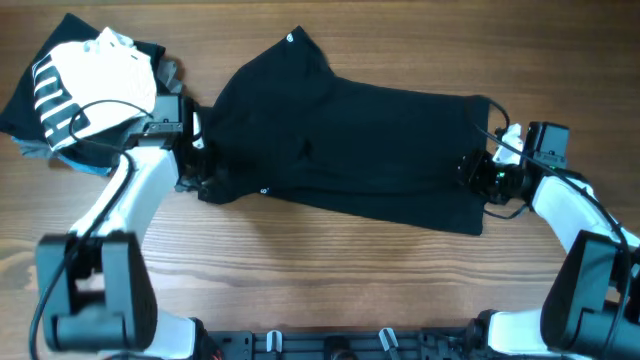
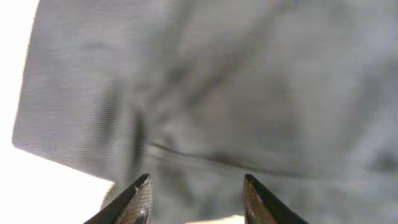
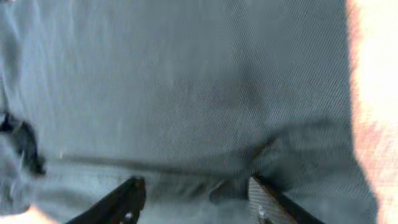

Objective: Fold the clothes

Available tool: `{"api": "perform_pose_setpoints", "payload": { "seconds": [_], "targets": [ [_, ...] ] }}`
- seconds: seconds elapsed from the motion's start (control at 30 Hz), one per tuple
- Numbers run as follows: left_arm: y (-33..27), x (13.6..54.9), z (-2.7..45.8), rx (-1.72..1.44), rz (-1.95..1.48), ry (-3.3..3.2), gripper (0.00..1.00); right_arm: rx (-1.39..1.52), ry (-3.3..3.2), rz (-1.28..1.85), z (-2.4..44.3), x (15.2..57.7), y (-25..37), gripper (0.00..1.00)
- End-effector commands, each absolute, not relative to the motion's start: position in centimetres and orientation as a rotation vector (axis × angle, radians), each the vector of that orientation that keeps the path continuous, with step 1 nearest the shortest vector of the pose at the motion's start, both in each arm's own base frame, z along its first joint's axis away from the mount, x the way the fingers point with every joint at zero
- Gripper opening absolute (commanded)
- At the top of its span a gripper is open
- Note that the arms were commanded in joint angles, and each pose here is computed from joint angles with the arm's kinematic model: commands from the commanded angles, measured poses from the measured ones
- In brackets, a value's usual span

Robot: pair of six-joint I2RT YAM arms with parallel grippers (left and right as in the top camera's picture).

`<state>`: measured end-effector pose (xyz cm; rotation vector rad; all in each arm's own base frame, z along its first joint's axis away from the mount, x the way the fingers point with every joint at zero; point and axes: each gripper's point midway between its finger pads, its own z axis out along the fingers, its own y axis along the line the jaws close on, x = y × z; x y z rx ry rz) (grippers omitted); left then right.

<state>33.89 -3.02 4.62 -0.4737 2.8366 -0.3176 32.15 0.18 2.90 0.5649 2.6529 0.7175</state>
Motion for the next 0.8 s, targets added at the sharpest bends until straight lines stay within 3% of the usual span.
{"api": "perform_pose_setpoints", "payload": {
  "seconds": [0.0, 0.07, 0.17, 0.33, 0.37, 0.4, 0.43, 0.47, 0.57, 0.77],
  "targets": [
    [-7.5, 33.6, 7.9, -0.217, -0.652, 2.77, 0.3, 0.408, 2.604, 0.834, 5.8, 32.0, 1.9, 0.42],
    [-9.6, 33.2, 8.3, -0.079, -0.716, 2.764, 0.17, 0.364, 2.609, 0.861, 6.2, 31.4, 2.4, 0.41],
    [-13.4, 31.9, 7.6, 0.275, -0.703, 2.765, 0.06, 0.371, 2.627, 0.87, 6.3, 30.8, 2.6, 0.31],
    [-16.7, 31.9, 5.5, 0.526, -0.494, 2.74, 0.05, 0.453, 2.633, 0.834, 6.0, 31.0, 2.0, 0.2],
    [-17.1, 32.9, 5.2, 0.534, -0.444, 2.708, 0.12, 0.448, 2.629, 0.833, 6.0, 31.1, 2.0, 0.21],
    [-17.5, 33.9, 5.1, 0.526, -0.414, 2.671, 0.47, 0.446, 2.628, 0.832, 6.0, 31.2, 2.0, 0.29],
    [-17.7, 35.1, 5.0, 0.501, -0.396, 2.636, 0.57, 0.448, 2.63, 0.833, 6.0, 31.1, 2.0, 0.35],
    [-18.0, 35.7, 4.9, 0.498, -0.4, 2.613, 0.62, 0.449, 2.632, 0.834, 6.0, 31.1, 2.0, 0.36],
    [-18.6, 37.5, 4.5, 0.492, -0.409, 2.555, 0.64, 0.452, 2.635, 0.835, 5.9, 31.0, 2.0, 0.41],
    [-18.7, 39.7, 1.8, 0.473, -0.362, 2.518, 0.58, 0.452, 2.636, 0.835, 5.9, 31.0, 2.1, 0.46]
  ]
}}
